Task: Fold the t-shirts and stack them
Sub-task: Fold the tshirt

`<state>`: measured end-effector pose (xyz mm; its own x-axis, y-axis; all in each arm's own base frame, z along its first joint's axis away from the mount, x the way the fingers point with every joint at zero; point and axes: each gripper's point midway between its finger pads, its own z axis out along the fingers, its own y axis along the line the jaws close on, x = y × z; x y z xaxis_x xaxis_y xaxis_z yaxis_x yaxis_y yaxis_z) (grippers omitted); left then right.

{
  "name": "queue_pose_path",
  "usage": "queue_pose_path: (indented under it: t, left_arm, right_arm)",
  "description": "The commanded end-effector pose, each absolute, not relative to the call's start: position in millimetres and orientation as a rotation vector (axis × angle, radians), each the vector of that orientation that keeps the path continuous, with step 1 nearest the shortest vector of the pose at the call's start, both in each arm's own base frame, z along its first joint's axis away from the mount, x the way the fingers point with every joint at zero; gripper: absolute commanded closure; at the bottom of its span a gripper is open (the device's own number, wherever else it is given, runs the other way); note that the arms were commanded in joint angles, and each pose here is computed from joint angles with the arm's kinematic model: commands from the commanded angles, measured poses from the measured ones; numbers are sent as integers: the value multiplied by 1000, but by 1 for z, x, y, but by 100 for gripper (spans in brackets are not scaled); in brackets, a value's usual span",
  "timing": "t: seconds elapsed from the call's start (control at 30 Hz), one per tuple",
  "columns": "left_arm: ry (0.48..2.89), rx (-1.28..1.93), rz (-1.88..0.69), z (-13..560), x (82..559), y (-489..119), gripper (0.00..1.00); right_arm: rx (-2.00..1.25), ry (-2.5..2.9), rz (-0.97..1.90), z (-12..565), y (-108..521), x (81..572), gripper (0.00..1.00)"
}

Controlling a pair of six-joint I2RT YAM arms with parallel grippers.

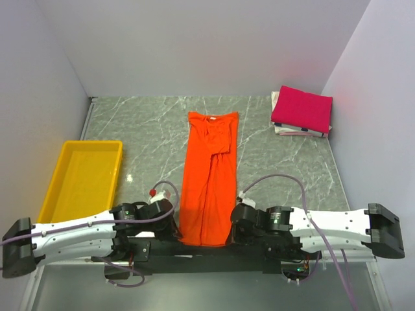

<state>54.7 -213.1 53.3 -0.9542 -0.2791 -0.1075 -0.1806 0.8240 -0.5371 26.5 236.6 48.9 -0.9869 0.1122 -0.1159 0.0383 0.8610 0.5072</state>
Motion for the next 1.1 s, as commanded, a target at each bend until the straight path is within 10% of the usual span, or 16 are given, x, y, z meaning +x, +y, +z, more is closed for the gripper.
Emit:
queue_pose_path:
  t: [0.0, 1.07]
  left_arm:
    - [2827, -406, -828, 60, 44, -225, 99]
    - [2440, -629, -686, 120, 276, -254, 99]
  right_arm:
    - [74, 2906, 739, 51, 239, 17, 100]
    - [280, 2560, 477, 76, 242, 252, 100]
